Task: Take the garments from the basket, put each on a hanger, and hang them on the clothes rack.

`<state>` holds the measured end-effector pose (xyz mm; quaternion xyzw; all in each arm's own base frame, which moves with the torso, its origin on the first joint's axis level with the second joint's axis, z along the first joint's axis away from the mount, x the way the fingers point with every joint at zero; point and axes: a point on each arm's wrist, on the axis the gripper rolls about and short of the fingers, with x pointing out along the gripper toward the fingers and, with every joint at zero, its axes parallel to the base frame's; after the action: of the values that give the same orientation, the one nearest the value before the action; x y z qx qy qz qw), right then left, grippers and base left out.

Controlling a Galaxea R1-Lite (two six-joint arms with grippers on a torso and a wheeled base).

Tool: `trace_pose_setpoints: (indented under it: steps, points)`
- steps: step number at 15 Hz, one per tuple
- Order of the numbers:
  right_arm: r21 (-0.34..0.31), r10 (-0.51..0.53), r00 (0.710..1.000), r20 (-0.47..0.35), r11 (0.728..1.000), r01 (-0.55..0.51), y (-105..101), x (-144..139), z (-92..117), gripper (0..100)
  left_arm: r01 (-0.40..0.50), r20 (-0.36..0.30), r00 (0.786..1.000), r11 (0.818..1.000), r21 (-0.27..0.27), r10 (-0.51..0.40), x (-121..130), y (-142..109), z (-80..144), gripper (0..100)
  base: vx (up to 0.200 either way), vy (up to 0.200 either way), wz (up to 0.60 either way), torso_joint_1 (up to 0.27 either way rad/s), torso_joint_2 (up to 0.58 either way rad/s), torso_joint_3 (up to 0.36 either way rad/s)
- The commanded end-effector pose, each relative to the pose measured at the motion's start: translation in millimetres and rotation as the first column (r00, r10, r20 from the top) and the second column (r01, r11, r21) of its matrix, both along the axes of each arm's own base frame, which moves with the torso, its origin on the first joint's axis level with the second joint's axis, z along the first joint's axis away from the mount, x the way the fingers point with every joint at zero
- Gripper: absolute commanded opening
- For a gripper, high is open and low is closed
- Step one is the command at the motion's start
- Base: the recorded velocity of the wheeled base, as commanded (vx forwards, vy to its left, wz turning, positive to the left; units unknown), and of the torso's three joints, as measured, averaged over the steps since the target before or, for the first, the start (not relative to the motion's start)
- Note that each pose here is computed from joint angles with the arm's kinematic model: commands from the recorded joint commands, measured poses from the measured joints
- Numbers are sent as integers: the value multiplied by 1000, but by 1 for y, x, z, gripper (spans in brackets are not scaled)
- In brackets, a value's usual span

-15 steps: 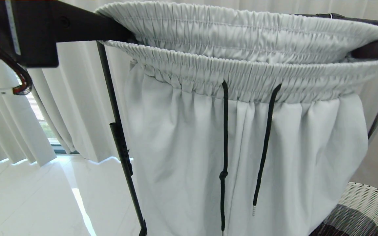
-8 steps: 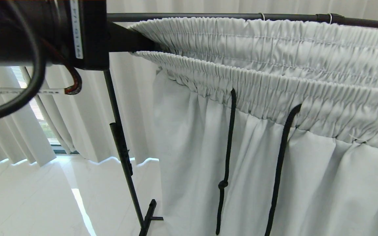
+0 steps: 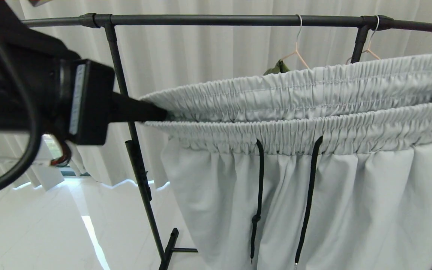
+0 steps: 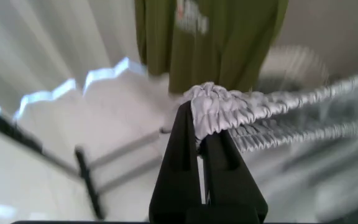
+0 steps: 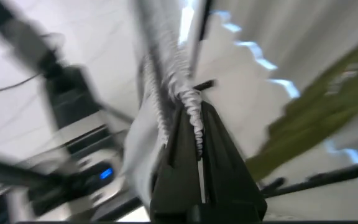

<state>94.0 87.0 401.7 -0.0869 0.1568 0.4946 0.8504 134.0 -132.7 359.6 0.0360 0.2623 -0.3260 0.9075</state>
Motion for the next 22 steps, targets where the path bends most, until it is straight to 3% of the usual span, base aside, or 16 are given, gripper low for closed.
trace_pose_setpoints:
  steps: [1,5,7,9,11,12,14,15,16,17,18,22]
  points:
    - [-25,-30,999,-14,999,30,19,26,-12,0,89,-34,995,995,-45,-91,-28,25,7,0,0,0,0,0,0,0]
    - [69,-26,995,92,997,20,46,58,-16,0,265,-52,960,955,-136,-274,-58,45,9,0,0,0,0,0,0,0]
    - [75,-27,995,99,997,20,51,63,-17,0,311,-46,946,939,-148,-321,-67,49,8,0,0,0,0,0,0,0]
    - [71,-30,995,94,997,23,51,63,-18,0,326,-47,941,934,-147,-335,-71,51,6,0,0,0,0,0,0,0]
    - [65,-42,995,87,997,36,43,56,-18,0,309,-56,946,942,-132,-318,-69,49,3,0,0,0,0,0,0,0]
    - [52,-68,995,74,997,64,33,53,-17,0,265,-42,962,958,-114,-271,-62,45,6,0,0,0,0,0,0,0]
    - [37,-113,992,56,993,111,16,43,-11,0,79,7,997,996,-43,-79,-31,30,15,0,0,0,0,0,0,0]
    - [28,-130,990,50,991,129,8,35,-6,0,1,59,998,999,37,-3,-13,22,16,0,0,0,0,0,0,0]
    - [9,-158,987,43,987,158,2,28,-2,0,-71,111,992,990,119,58,3,20,15,0,0,0,0,0,0,0]
    - [-4,-182,982,44,983,182,-1,24,1,0,-81,143,988,987,140,61,9,19,17,0,0,0,0,0,0,0]
    - [-12,-212,976,52,977,213,-6,18,3,0,-82,199,978,992,99,61,15,14,24,0,0,0,0,0,0,0]
    - [3,-215,974,70,977,215,-5,18,5,0,-36,246,969,999,33,27,10,4,32,0,0,0,0,0,0,0]
